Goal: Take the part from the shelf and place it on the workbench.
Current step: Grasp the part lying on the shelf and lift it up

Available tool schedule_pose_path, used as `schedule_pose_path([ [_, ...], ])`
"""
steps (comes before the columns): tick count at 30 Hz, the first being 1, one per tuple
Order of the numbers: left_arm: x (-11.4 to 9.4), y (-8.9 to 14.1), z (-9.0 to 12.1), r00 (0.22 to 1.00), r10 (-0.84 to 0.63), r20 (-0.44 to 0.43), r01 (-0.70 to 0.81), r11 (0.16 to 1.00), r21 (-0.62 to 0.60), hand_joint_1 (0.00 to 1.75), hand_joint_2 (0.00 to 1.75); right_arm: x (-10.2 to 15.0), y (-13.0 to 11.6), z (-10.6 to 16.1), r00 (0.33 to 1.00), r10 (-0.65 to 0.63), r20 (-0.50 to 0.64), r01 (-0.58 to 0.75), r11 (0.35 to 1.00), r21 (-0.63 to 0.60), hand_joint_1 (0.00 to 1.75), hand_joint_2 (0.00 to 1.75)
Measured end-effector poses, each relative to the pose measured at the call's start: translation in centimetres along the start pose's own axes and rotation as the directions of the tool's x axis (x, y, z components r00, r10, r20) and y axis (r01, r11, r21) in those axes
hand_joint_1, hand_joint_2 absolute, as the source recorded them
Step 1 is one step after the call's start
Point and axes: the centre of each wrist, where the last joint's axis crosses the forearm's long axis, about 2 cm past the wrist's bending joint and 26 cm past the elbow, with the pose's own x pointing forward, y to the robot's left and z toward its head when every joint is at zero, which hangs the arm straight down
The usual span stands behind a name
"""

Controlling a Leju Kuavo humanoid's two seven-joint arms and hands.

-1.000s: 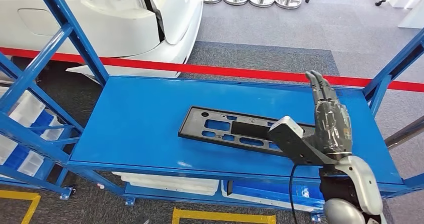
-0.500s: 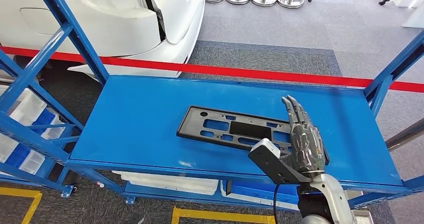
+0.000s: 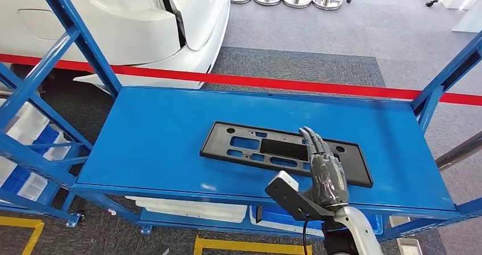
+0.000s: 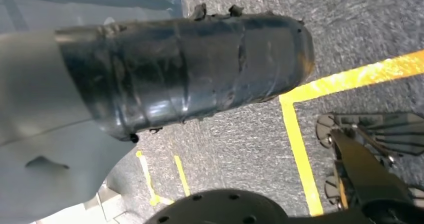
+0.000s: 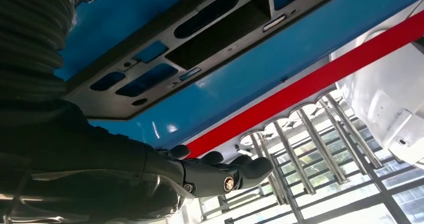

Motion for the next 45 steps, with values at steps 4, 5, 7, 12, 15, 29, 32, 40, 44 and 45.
schedule_pose_path([
  [4, 0.0, -0.2, 0.0, 1.000, 0.007, 0.000, -0.007, 1.000, 0.005, 0.00, 0.00, -0.2, 0.5, 0.3, 1.000, 0.013, -0.014, -0.013, 1.000, 0.017, 0.00, 1.75],
  [5, 0.0, -0.5, 0.0, 1.000, 0.011, 0.001, -0.011, 1.000, 0.004, 0.00, 0.00, -0.3, 0.7, 0.4, 1.000, 0.016, -0.019, -0.015, 1.000, 0.021, 0.00, 1.75],
  [7, 0.0, -0.8, 0.0, 1.000, 0.018, 0.000, -0.018, 1.000, 0.000, 0.00, 0.00, -0.5, 1.0, 0.7, 0.999, 0.022, -0.029, -0.021, 0.999, 0.034, 0.00, 1.75],
  [12, 0.0, -0.9, 0.0, 1.000, 0.021, -0.001, -0.021, 1.000, -0.002, 0.00, 0.00, -0.7, 1.3, 1.0, 0.999, 0.037, -0.029, -0.035, 0.998, 0.049, 0.00, 1.75],
  [15, 0.0, -0.9, 0.1, 1.000, 0.021, -0.001, -0.021, 1.000, -0.001, 0.00, 0.00, -0.7, 1.5, 1.1, 0.999, 0.039, -0.026, -0.037, 0.998, 0.055, 0.00, 1.75],
  [29, -0.2, -0.2, 0.1, 1.000, 0.022, -0.012, -0.022, 1.000, 0.018, 0.00, 0.00, -0.8, 1.9, 1.5, 0.997, 0.062, -0.045, -0.059, 0.995, 0.076, 0.00, 1.75],
  [32, -0.3, -0.3, 0.1, 1.000, 0.028, -0.013, -0.027, 0.999, 0.026, 0.00, 0.00, -1.1, 2.1, 1.8, 0.994, 0.093, -0.063, -0.088, 0.993, 0.077, 0.00, 1.75],
  [40, -0.2, -1.1, 0.1, 0.999, 0.044, -0.011, -0.044, 0.999, 0.019, 0.00, 0.00, -1.9, 2.5, 3.0, 0.983, 0.167, -0.081, -0.161, 0.984, 0.077, 0.00, 1.75],
  [44, -0.1, -1.0, 0.1, 0.999, 0.043, -0.007, -0.043, 0.999, 0.023, 0.00, 0.00, -1.5, 2.4, 2.9, 0.983, 0.173, -0.059, -0.169, 0.982, 0.080, 0.00, 1.75],
  [45, -0.1, -1.0, 0.1, 0.999, 0.042, -0.007, -0.042, 0.999, 0.025, 0.00, 0.00, -1.5, 2.4, 2.9, 0.983, 0.174, -0.055, -0.169, 0.982, 0.082, 0.00, 1.75],
])
